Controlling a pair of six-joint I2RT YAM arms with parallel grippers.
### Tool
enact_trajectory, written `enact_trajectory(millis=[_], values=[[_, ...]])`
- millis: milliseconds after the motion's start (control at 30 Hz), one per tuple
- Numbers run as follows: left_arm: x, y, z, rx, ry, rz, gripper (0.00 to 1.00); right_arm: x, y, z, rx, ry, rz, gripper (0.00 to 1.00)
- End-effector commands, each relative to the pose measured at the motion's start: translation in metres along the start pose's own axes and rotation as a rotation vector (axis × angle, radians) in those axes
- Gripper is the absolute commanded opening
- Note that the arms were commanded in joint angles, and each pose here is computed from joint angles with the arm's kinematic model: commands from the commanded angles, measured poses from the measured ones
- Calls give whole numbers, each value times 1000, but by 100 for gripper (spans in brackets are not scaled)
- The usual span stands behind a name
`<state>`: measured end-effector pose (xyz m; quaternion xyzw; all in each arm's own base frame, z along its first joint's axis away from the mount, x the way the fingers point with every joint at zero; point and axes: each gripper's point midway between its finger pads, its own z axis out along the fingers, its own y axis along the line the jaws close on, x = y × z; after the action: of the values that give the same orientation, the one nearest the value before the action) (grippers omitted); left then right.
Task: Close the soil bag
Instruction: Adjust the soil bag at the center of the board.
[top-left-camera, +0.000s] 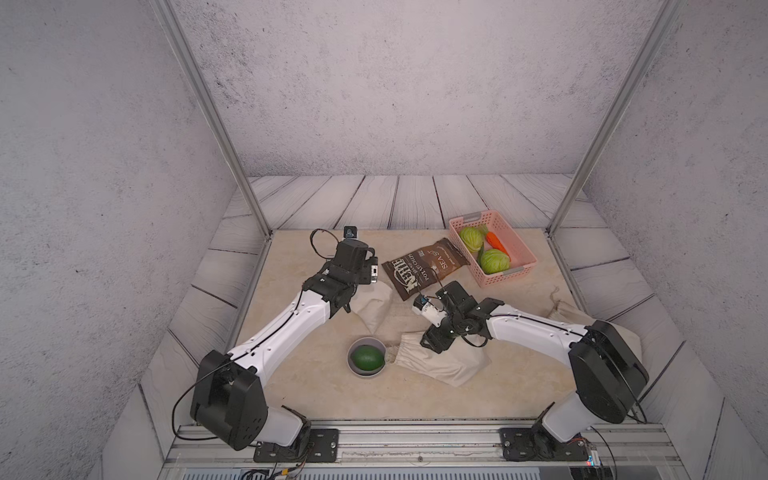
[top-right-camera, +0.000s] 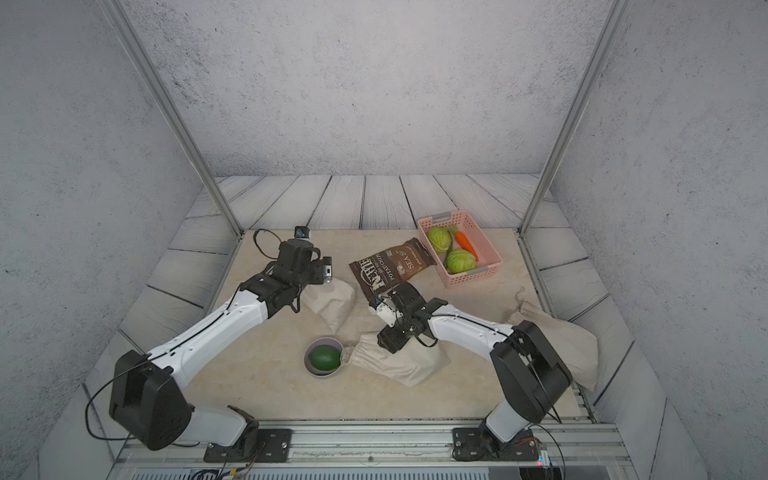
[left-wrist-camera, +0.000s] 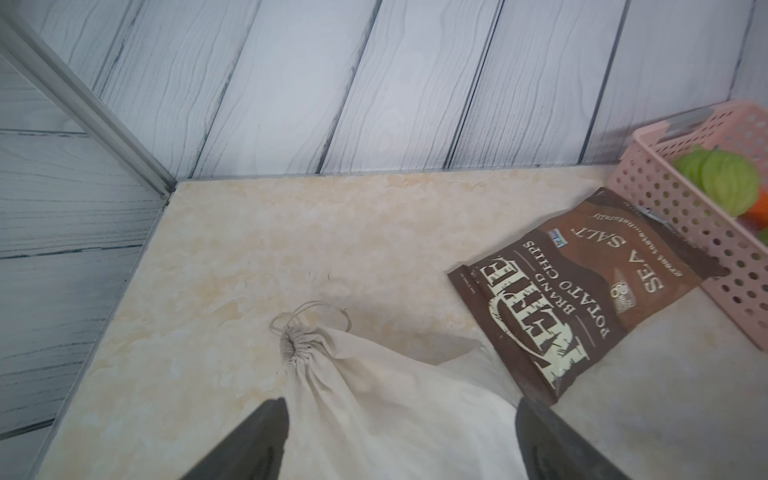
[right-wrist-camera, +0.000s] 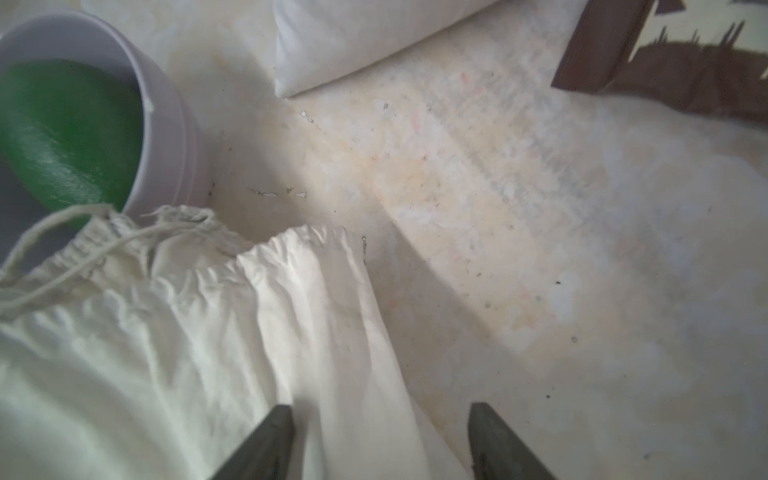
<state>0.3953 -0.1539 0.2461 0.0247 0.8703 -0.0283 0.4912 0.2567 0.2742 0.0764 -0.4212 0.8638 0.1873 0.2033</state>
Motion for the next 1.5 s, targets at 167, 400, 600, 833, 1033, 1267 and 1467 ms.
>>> enact_trajectory(millis=[167,400,600,833,1033,1267,1467], values=[[6,-49,-37,281,-2,-48,92,-37,-43,-60,207,-273,48,0],[36,-80,-52,486,67,-43,90,-57,-56,-110,317,-510,19,0],[64,-86,-34,494,135,9,76,-62,-51,-125,303,-605,-24,0],[103,-103,-3,520,320,77,63,-64,-46,-134,301,-655,-50,0],[126,-113,18,538,390,100,63,-63,-44,-140,301,-684,-65,0],[131,-114,37,527,412,114,50,-62,-39,-139,279,-694,-78,0],[148,-126,40,603,468,140,43,-65,-35,-143,263,-708,-86,0]])
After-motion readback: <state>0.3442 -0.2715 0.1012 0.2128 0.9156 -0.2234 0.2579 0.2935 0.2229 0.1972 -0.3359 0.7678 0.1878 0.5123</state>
